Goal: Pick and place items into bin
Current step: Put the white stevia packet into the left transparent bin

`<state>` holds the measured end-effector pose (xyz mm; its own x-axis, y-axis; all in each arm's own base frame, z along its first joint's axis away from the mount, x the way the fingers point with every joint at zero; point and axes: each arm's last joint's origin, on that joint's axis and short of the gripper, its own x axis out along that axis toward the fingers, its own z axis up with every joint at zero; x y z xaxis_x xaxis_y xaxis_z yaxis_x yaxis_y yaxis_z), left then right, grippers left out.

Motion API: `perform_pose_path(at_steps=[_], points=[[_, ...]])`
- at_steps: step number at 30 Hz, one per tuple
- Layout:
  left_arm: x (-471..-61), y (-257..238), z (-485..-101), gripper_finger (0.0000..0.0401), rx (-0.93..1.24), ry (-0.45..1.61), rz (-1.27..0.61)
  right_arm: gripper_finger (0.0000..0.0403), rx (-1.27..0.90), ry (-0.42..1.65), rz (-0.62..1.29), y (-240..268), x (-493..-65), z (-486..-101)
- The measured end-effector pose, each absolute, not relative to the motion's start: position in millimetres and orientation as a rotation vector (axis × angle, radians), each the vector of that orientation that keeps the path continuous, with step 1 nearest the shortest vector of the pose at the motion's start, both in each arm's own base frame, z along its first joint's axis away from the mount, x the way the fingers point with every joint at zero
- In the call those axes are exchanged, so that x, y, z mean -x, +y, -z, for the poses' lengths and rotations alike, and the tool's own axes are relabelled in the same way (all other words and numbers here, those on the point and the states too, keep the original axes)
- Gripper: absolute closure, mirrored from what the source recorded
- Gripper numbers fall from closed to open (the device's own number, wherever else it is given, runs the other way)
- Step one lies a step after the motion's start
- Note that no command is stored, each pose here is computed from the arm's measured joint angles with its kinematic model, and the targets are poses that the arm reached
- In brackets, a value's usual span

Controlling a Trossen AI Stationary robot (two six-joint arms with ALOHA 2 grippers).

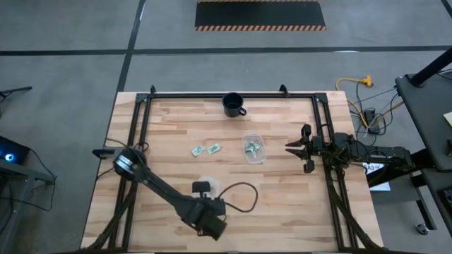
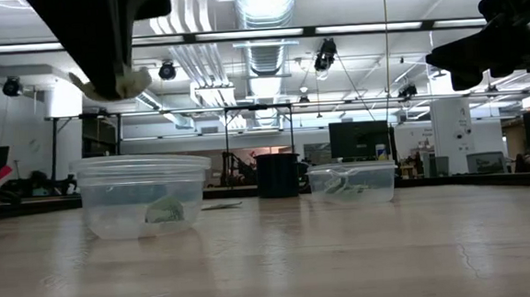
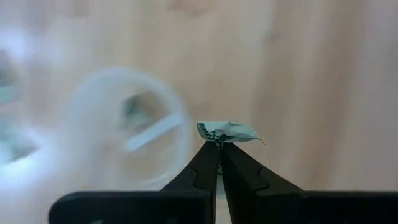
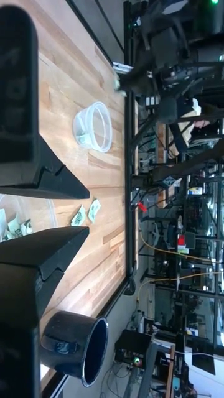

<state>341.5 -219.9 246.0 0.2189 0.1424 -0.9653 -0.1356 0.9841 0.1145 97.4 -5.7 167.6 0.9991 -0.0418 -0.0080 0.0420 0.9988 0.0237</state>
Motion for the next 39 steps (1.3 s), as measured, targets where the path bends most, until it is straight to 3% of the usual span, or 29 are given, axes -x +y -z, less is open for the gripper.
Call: perform_pose_path(at_steps=[4, 8, 29, 39], points=[[-346, -220, -253, 0.0401, -0.137, 1.427, -0.327, 0.033, -0.024, 0.008, 0.042, -6, -97, -168], [-350, -220, -260, 0.0401, -0.168, 1.386, -0.393, 0.033, -0.024, 0.008, 0.042, -6, -97, -168], [-350, -195, -221, 0.0401, -0.289, 1.463, -0.525, 0.033, -0.024, 0.008, 0.042, -6, -97, -168], [-349, -190, -222, 0.0401, -0.272, 1.487, -0.522, 0.033, -0.025, 0.008, 0.042, -6, -97, -168]])
